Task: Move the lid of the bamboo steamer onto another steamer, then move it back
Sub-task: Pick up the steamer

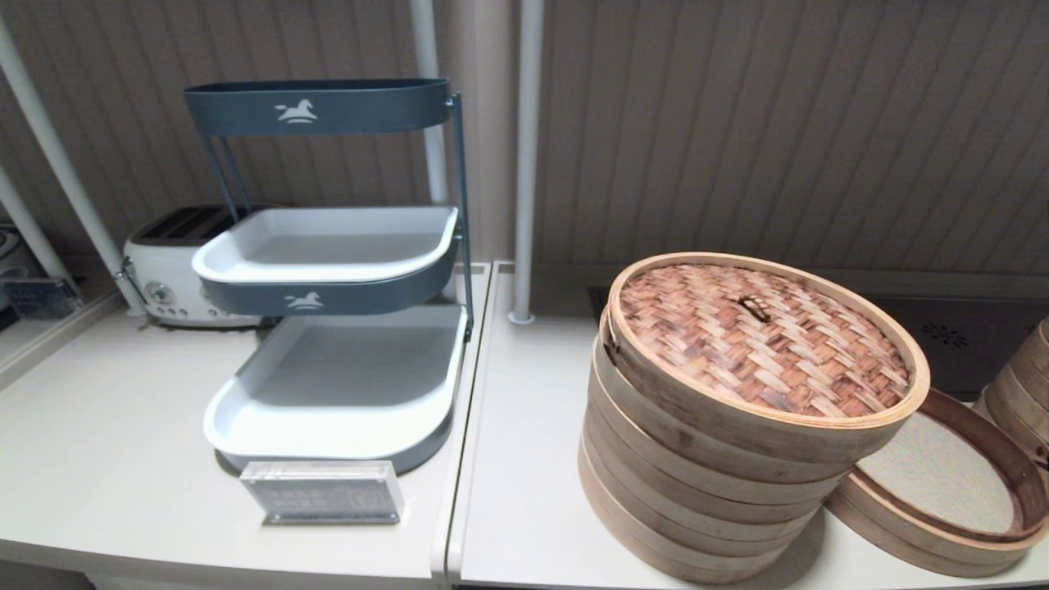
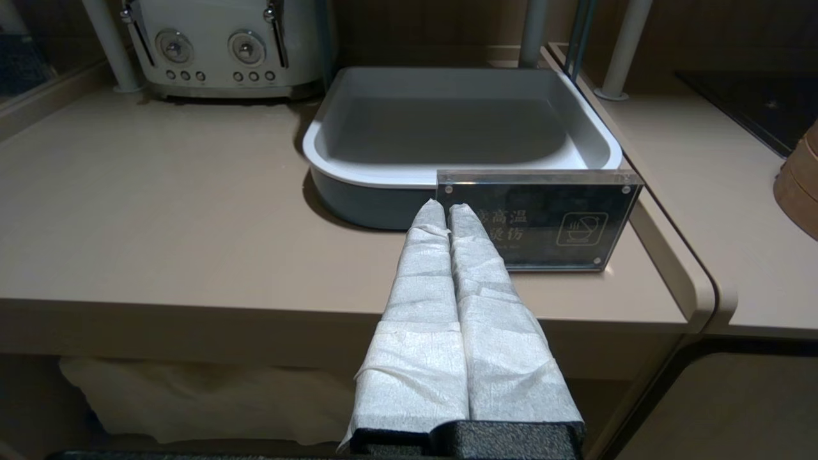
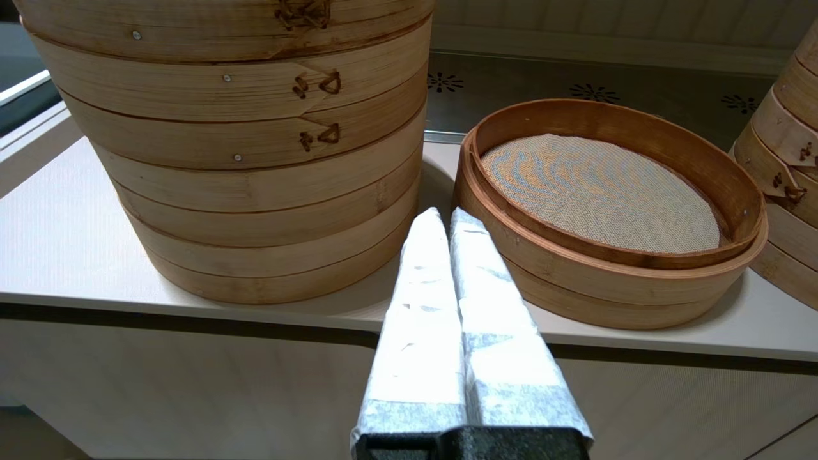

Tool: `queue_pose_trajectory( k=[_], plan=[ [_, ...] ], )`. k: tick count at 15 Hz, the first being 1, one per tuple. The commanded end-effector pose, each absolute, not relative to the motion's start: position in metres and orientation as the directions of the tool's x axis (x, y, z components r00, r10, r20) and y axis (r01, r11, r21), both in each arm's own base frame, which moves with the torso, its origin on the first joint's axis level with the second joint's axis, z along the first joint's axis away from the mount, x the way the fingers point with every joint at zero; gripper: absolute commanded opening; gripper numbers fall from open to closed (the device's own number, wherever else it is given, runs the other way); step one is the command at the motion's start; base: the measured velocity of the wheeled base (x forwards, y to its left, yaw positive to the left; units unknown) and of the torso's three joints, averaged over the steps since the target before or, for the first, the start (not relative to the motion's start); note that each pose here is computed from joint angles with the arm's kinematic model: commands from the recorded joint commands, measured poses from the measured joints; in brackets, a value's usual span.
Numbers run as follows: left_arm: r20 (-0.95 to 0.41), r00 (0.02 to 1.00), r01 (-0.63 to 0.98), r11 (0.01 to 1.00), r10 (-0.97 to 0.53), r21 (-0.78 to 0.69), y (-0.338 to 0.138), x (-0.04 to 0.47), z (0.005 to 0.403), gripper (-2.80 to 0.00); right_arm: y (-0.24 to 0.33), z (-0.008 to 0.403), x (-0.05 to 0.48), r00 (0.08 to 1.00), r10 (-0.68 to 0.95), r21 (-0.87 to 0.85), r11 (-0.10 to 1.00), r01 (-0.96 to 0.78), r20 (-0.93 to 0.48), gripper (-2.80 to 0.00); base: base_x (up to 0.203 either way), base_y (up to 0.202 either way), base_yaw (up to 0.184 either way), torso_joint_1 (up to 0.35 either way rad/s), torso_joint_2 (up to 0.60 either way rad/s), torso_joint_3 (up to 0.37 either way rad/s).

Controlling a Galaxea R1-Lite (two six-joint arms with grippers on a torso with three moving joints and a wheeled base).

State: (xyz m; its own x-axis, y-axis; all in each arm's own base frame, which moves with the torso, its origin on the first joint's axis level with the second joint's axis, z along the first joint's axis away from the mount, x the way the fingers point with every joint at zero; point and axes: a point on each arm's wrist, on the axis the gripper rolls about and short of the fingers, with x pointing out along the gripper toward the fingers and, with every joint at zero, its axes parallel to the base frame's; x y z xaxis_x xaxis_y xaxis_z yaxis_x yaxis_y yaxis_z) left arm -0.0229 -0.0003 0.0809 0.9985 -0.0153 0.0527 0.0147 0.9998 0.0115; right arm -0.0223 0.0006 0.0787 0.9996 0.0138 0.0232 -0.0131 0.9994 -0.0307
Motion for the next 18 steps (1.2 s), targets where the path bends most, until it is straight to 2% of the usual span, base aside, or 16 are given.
queue_pose_trajectory(
  k=[1,4,9,13,18],
  plan=[
    [0.026,1.0,0.015,1.0,-0.015,0.011,0.0,-0.021,0.073,-2.8,0.001,0.073,-0.02,1.0,0.014,-0.034,0.999,-0.014,0.003,-2.8,0.0,0.0,0.0,0.0,0.0,0.0],
    [0.026,1.0,0.015,1.0,-0.015,0.011,0.0,-0.021,0.073,-2.8,0.001,0.076,-0.022,1.0,0.015,-0.04,0.999,-0.015,0.009,-2.8,0.0,0.0,0.0,0.0,0.0,0.0],
    [0.026,1.0,0.015,1.0,-0.015,0.011,0.0,-0.021,0.073,-2.8,0.001,0.127,-0.034,0.999,0.033,-0.041,0.999,-0.032,0.025,-2.8,0.0,0.0,0.0,0.0,0.0,0.0],
    [0.026,1.0,0.015,1.0,-0.015,0.011,0.0,-0.021,0.073,-2.8,0.001,0.195,-0.014,0.999,0.043,-0.037,0.998,-0.044,-0.02,-2.8,0.0,0.0,0.0,0.0,0.0,0.0],
    [0.026,1.0,0.015,1.0,-0.015,0.011,0.0,-0.021,0.073,-2.8,0.003,0.293,0.046,0.996,0.082,-0.027,0.996,-0.082,-0.032,-2.8,0.0,0.0,0.0,0.0,0.0,0.0]
  ],
)
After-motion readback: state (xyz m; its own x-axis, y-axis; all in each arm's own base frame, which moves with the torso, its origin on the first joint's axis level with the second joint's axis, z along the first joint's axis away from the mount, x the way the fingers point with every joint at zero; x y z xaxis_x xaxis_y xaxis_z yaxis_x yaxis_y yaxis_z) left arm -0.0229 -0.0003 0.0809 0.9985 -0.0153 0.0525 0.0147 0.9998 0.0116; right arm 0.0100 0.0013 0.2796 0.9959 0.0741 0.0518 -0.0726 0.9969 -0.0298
